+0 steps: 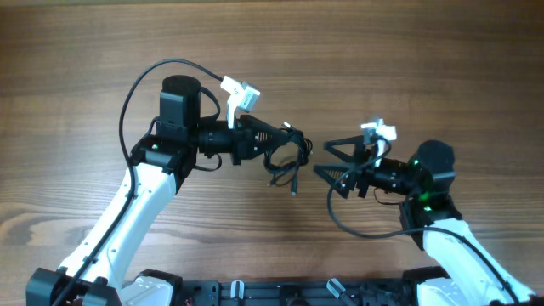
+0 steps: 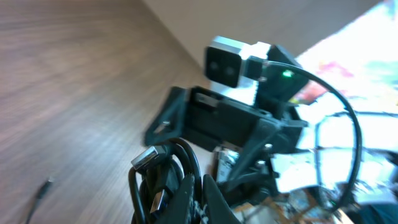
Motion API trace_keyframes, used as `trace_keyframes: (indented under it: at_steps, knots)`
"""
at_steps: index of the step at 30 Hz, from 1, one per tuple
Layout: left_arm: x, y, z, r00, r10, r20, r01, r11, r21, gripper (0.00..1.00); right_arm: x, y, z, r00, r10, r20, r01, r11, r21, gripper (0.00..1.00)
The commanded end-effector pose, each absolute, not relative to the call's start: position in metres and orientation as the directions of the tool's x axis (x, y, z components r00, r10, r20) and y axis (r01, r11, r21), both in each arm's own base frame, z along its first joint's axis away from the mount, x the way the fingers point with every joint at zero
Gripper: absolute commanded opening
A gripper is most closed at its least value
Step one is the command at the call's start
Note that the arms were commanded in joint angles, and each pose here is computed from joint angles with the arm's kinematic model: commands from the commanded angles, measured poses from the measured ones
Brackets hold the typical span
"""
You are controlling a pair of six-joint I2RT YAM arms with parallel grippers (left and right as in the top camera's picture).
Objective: Untangle cables
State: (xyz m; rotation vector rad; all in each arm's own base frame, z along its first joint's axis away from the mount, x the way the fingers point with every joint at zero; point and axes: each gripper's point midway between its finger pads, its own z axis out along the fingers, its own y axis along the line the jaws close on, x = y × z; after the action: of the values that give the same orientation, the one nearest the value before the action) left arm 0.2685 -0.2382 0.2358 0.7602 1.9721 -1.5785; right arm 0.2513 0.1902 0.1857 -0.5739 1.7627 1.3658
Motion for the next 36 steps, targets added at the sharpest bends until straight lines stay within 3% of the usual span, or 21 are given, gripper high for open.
trace_keyframes:
  at_steps: [1,3,5,8,12,14,15,19,23,25,26,29,32,35,36]
  knots:
    - [0.240,-0.239,0.259,-0.688,0.154,-0.709,0.713,-0.039,-0.700,0.04,0.252,0.196,0.185,-0.504,0.092,-0.859,-0.813,0.287,0.507,0.82]
    - [0.231,-0.238,0.266,-0.687,0.166,-0.707,0.701,-0.105,-0.706,0.04,0.252,0.198,0.181,-0.510,0.085,-0.856,-0.816,0.267,0.513,0.82]
    - [0.228,-0.238,0.267,-0.687,0.170,-0.707,0.698,-0.117,-0.706,0.04,0.240,0.202,0.184,-0.501,0.057,-0.864,-0.843,0.195,0.502,0.79]
    - [0.221,-0.245,0.266,-0.681,0.190,-0.707,0.695,-0.136,-0.706,0.04,0.240,0.202,0.189,-0.523,0.071,-0.850,-0.830,0.182,0.526,0.75]
    - [0.226,-0.251,0.260,-0.681,0.192,-0.707,0.706,-0.084,-0.703,0.04,0.232,0.204,0.203,-0.484,0.069,-0.872,-0.863,0.126,0.489,0.71]
    - [0.227,-0.252,0.259,-0.685,0.191,-0.703,0.704,-0.073,-0.706,0.04,0.232,0.204,0.203,-0.484,0.070,-0.872,-0.863,0.126,0.489,0.50]
    - [0.227,-0.252,0.259,-0.686,0.191,-0.702,0.703,-0.073,-0.707,0.04,0.232,0.203,0.203,-0.481,0.070,-0.874,-0.864,0.126,0.487,0.45]
    - [0.223,-0.260,0.256,-0.696,0.210,-0.686,0.691,-0.063,-0.720,0.04,0.232,0.203,0.203,-0.520,0.078,-0.851,-0.841,0.126,0.525,0.41]
    - [0.232,-0.271,0.242,-0.727,0.209,-0.654,0.677,0.055,-0.734,0.04,0.232,0.203,0.203,-0.542,0.081,-0.837,-0.827,0.124,0.548,0.29]
    - [0.238,-0.271,0.239,-0.730,0.198,-0.654,0.679,0.092,-0.729,0.04,0.236,0.203,0.202,-0.546,0.090,-0.833,-0.821,0.140,0.554,0.08]
    - [0.242,-0.271,0.236,-0.746,0.186,-0.639,0.663,0.125,-0.738,0.08,0.243,0.201,0.201,-0.579,0.119,-0.807,-0.789,0.170,0.591,0.04]
    - [0.264,-0.268,0.226,-0.807,0.117,-0.579,0.587,0.264,-0.765,0.48,0.265,0.195,0.201,-0.716,0.251,-0.652,-0.612,0.225,0.758,0.04]
    - [0.270,-0.266,0.222,-0.805,0.100,-0.585,0.585,0.305,-0.752,0.59,0.266,0.195,0.201,-0.758,0.271,-0.594,-0.556,0.209,0.805,0.04]
    - [0.277,-0.264,0.218,-0.805,0.084,-0.587,0.576,0.347,-0.740,0.61,0.266,0.195,0.201,-0.773,0.277,-0.570,-0.534,0.201,0.821,0.04]
    - [0.282,-0.261,0.213,-0.806,0.071,-0.587,0.565,0.384,-0.730,0.66,0.266,0.195,0.201,-0.773,0.277,-0.571,-0.534,0.201,0.821,0.04]
